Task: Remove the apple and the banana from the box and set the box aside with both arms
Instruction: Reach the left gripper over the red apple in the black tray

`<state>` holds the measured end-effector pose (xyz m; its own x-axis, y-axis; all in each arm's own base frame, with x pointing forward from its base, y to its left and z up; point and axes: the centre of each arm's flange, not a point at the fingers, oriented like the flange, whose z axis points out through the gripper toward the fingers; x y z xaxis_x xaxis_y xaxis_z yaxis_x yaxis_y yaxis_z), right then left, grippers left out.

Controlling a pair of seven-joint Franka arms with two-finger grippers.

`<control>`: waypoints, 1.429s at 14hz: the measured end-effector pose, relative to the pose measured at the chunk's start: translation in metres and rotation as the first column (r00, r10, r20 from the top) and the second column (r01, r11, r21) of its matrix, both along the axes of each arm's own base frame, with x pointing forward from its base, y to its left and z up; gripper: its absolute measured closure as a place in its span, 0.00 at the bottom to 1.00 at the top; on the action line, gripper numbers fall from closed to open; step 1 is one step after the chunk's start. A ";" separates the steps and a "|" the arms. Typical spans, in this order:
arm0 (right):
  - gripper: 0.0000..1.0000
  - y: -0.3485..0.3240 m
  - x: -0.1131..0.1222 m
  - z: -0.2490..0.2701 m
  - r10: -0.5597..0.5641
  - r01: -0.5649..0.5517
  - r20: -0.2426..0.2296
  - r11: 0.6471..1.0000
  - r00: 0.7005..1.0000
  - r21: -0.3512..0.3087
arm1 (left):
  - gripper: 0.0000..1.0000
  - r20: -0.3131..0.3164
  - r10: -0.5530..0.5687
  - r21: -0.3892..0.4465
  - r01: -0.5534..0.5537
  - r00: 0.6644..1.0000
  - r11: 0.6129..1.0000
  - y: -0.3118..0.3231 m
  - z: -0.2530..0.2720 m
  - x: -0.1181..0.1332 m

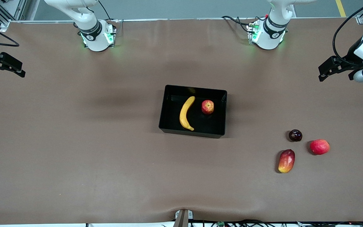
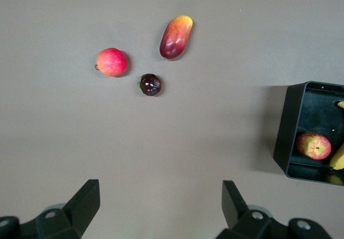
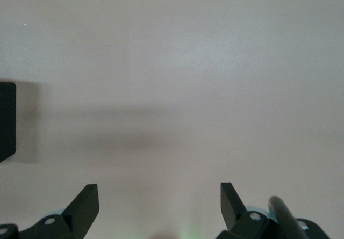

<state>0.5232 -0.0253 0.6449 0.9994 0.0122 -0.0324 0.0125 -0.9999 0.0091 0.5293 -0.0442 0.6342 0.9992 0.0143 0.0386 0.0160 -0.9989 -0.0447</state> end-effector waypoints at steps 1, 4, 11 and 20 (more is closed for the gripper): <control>0.00 0.000 0.000 0.000 0.000 0.000 0.000 1.000 1.000 0.000 | 0.00 0.000 0.000 0.000 0.000 1.000 1.000 0.000 0.000 0.000; 0.00 0.000 0.000 0.000 0.000 0.000 0.000 1.000 1.000 0.000 | 0.00 -0.001 0.000 0.000 0.000 1.000 1.000 0.000 0.000 0.000; 0.00 0.000 0.000 0.000 -0.001 0.001 -0.001 1.000 1.000 0.000 | 0.00 -0.057 -0.105 -0.004 0.105 0.993 0.994 -0.060 -0.031 0.011; 0.00 -0.004 0.000 -0.001 -0.008 0.008 -0.002 1.000 1.000 0.000 | 0.00 -0.104 -0.085 -0.047 0.081 0.991 0.996 -0.266 -0.157 0.000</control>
